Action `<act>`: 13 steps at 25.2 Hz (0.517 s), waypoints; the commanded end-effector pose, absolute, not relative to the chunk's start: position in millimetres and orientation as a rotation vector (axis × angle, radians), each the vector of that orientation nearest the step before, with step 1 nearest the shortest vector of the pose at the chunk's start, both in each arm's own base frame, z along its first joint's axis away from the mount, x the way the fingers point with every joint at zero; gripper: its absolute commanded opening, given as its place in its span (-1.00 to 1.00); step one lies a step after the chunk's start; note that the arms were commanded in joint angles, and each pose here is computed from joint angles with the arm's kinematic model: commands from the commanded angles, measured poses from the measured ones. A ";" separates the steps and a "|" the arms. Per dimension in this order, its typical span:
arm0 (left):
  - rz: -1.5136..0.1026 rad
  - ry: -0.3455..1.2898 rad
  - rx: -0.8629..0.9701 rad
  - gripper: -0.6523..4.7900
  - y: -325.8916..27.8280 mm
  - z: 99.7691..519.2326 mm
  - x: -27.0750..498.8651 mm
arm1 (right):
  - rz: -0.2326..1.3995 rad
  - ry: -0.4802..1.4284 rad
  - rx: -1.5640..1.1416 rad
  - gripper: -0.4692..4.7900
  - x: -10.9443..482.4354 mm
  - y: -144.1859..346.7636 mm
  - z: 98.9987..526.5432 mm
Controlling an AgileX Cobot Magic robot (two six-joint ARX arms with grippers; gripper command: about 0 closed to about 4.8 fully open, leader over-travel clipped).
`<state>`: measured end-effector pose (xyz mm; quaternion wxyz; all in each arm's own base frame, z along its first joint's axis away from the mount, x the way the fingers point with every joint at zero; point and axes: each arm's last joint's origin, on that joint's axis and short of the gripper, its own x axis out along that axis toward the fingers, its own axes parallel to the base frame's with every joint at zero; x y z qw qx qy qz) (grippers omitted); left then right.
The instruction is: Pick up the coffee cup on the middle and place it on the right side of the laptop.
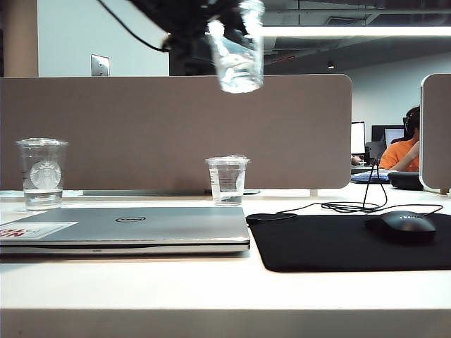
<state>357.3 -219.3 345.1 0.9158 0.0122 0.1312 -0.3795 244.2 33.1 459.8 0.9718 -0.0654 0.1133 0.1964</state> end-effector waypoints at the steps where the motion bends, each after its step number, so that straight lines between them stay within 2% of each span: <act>1: -0.790 0.271 0.041 0.46 -245.6 330.7 338.3 | 0.355 0.190 -0.155 -0.84 226.8 30.3 470.7; 6: -0.804 0.239 0.010 0.46 -281.4 280.8 303.1 | 0.270 0.148 -0.191 -0.84 191.3 24.3 484.1; 13: -0.780 0.238 -0.023 0.46 -289.0 219.1 284.6 | 0.270 0.138 -0.190 -0.84 168.7 22.0 488.3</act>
